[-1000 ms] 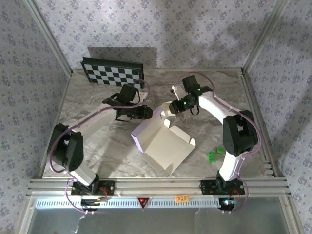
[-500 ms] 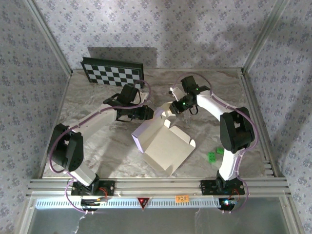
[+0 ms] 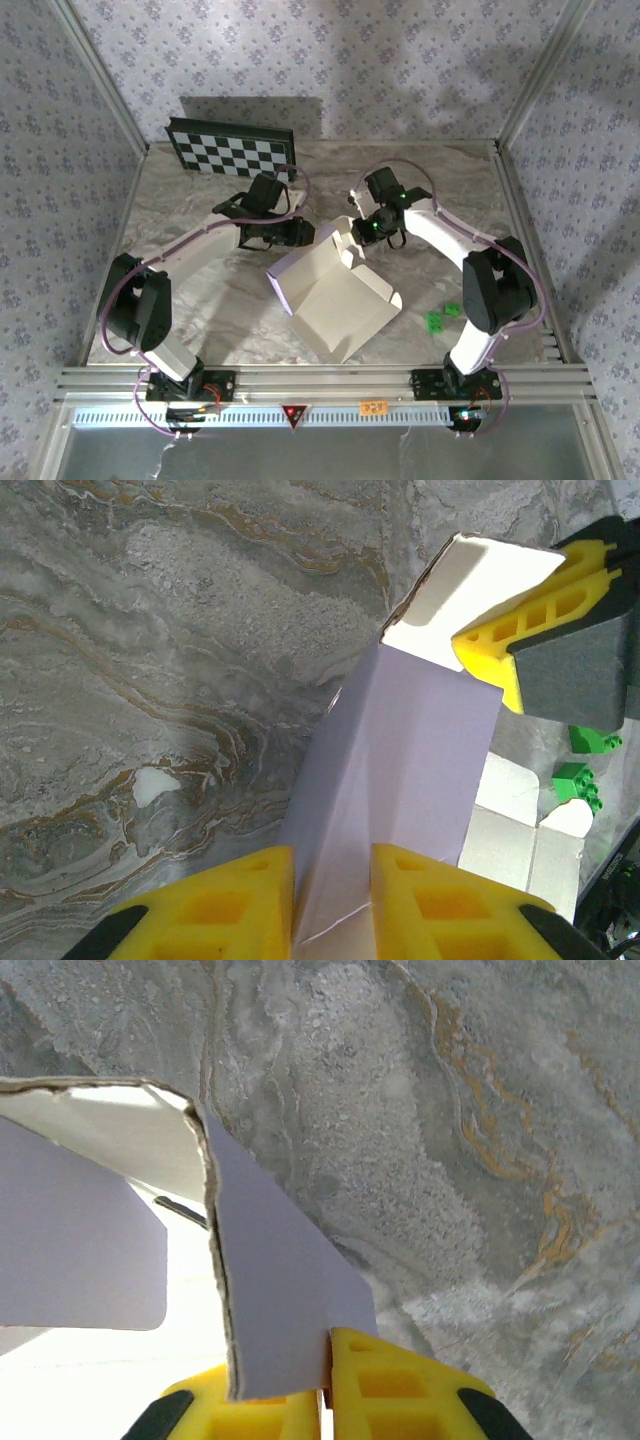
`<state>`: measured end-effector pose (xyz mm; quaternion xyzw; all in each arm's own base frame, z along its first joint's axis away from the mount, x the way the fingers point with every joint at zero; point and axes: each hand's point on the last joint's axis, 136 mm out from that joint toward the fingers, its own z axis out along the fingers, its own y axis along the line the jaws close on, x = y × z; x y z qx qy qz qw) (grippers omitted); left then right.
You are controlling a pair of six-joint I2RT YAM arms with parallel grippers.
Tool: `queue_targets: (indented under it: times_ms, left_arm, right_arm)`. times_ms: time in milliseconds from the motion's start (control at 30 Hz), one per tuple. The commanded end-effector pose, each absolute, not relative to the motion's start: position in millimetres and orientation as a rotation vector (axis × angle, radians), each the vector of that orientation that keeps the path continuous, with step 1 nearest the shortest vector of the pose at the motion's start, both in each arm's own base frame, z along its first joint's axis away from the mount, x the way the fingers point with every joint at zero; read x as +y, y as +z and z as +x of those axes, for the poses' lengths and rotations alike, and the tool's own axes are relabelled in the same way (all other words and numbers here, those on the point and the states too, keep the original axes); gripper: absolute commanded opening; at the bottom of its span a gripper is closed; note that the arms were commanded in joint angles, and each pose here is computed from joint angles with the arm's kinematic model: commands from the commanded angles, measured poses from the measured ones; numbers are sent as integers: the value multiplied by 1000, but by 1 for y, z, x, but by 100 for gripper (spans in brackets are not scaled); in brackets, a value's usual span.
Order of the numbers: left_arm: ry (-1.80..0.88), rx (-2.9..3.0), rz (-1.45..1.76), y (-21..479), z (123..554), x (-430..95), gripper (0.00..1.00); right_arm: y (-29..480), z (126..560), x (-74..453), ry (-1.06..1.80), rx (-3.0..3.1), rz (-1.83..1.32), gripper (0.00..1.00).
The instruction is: Fold the paper box
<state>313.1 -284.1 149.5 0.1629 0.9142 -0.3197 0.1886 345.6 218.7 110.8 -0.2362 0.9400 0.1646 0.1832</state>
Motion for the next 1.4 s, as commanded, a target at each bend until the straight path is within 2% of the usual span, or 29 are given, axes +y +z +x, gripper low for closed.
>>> queue_targets:
  times_ms: [0, 200, 500, 867, 1100, 1367]
  left_arm:
    - [-812, 2754, 447, 112, 285, -272, 26]
    - [-774, 2753, 469, 114, 283, -274, 26]
    - [-749, 2739, 471, 119, 281, -276, 26]
    - [-802, 2668, 475, 148, 278, -279, 26]
    - [-786, 2675, 469, 146, 274, -273, 26]
    - [-741, 2720, 437, 124, 273, -267, 25]
  right_arm:
    - [126, 350, 221, 454, 2634, -472, 8]
    - [128, 348, 221, 360, 2636, -306, 9]
    - [136, 338, 224, 432, 2527, -42, 10]
    - [161, 367, 256, 594, 2175, -225, 9]
    - [165, 393, 290, 713, 2098, -382, 9]
    - [155, 395, 285, 661, 2215, -321, 8]
